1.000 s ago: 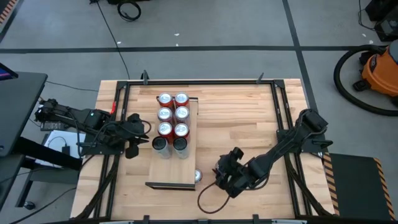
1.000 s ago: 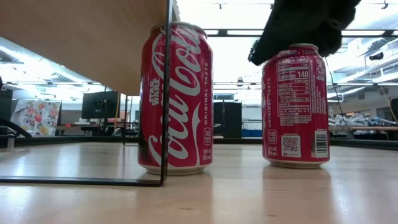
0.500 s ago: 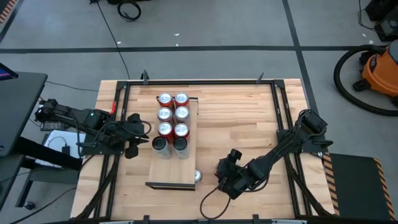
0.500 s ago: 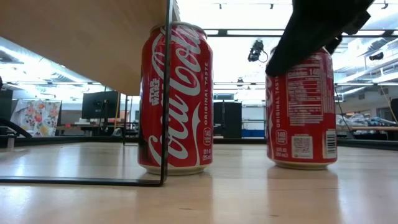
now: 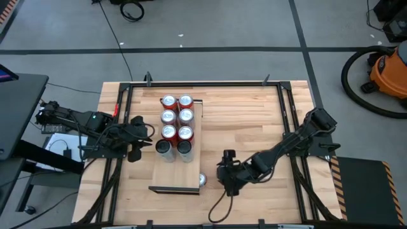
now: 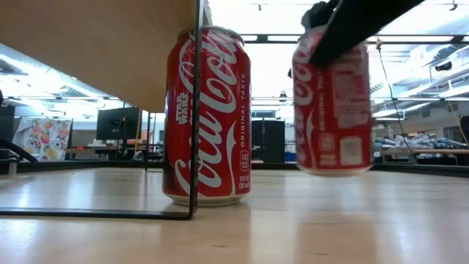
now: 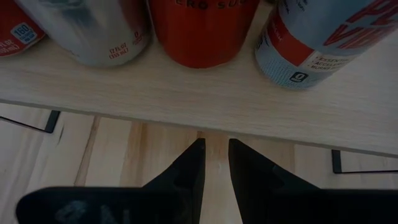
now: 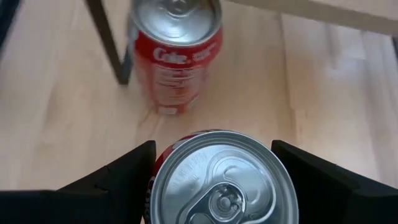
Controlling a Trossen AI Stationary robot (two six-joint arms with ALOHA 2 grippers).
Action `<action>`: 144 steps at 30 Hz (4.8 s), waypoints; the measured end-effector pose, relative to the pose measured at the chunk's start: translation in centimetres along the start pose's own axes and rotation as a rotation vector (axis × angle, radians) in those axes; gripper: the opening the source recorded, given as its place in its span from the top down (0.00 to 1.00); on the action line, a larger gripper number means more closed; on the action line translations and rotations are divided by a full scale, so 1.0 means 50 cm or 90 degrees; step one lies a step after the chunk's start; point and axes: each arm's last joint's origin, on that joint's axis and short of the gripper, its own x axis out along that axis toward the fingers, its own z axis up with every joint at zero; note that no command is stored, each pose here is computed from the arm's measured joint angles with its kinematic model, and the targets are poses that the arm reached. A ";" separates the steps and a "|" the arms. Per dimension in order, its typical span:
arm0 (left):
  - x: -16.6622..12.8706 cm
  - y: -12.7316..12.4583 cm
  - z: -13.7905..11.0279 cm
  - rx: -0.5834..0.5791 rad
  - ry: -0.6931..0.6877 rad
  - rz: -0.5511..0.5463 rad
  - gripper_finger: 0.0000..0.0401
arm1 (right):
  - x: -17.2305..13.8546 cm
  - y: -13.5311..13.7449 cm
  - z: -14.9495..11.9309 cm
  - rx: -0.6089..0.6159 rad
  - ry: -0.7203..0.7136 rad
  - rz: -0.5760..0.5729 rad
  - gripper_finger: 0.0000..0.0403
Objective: Place canned beverage on shelf
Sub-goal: Put the right red silver soda can on the shelf
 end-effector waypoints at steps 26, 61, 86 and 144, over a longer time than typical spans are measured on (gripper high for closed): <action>0.000 0.000 0.001 -0.018 -0.004 -0.001 0.80 | -0.106 -0.081 0.056 -0.002 -0.112 0.110 0.23; 0.000 0.000 0.001 -0.014 -0.003 -0.001 0.80 | 0.003 -0.126 -0.049 0.040 -0.068 0.077 0.16; 0.000 0.000 0.000 -0.018 0.000 -0.001 0.80 | -0.072 -0.062 -0.024 0.074 -0.069 -0.056 0.13; 0.000 0.000 0.001 -0.019 -0.004 -0.002 0.80 | 0.026 -0.135 -0.266 0.262 -0.236 -0.083 0.09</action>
